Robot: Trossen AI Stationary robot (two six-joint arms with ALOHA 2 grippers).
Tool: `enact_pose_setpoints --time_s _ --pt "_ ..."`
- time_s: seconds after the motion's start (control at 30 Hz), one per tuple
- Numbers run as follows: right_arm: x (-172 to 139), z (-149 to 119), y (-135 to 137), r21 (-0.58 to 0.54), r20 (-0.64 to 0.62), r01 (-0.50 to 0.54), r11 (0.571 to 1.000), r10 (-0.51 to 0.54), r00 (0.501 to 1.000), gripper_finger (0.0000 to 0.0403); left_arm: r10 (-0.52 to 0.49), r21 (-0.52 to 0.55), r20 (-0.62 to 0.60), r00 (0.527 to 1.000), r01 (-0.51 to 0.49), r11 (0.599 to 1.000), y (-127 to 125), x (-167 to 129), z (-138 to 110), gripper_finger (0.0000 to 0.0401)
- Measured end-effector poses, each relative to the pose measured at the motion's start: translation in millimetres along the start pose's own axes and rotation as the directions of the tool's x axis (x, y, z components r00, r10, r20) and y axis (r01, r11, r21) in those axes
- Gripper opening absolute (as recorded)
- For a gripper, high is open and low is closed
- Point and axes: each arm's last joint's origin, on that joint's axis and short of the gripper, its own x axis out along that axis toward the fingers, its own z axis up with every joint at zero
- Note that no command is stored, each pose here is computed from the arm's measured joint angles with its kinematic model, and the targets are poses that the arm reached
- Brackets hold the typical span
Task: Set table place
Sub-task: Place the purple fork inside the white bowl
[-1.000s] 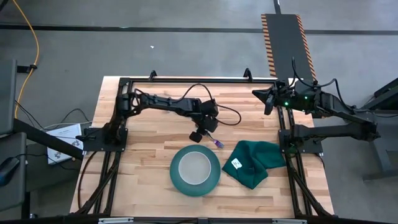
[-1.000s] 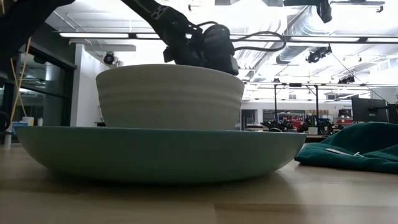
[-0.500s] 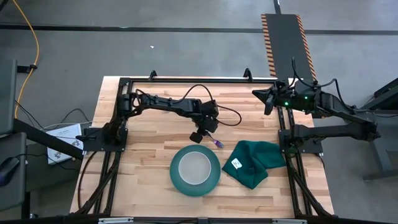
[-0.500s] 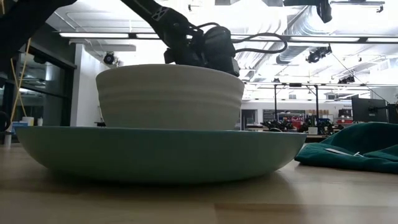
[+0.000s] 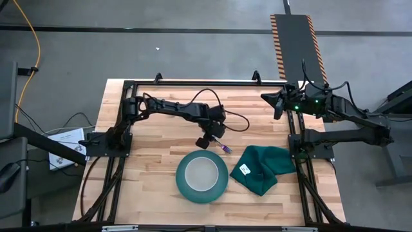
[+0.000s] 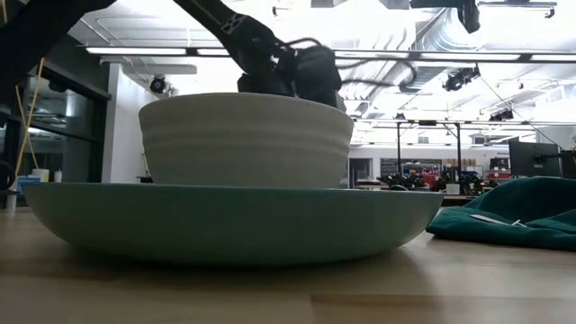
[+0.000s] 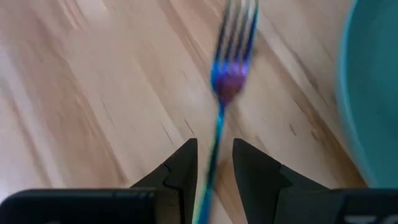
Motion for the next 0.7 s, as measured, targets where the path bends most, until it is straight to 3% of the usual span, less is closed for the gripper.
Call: enact_pose_setpoints --time_s 0.7 --pt "0.0 -1.7 -0.8 -0.004 -0.019 0.005 1.0 -0.005 1.0 0.0 -0.01 -0.041 -0.053 0.999 0.008 0.999 1.0 17.4 -9.4 0.0092"
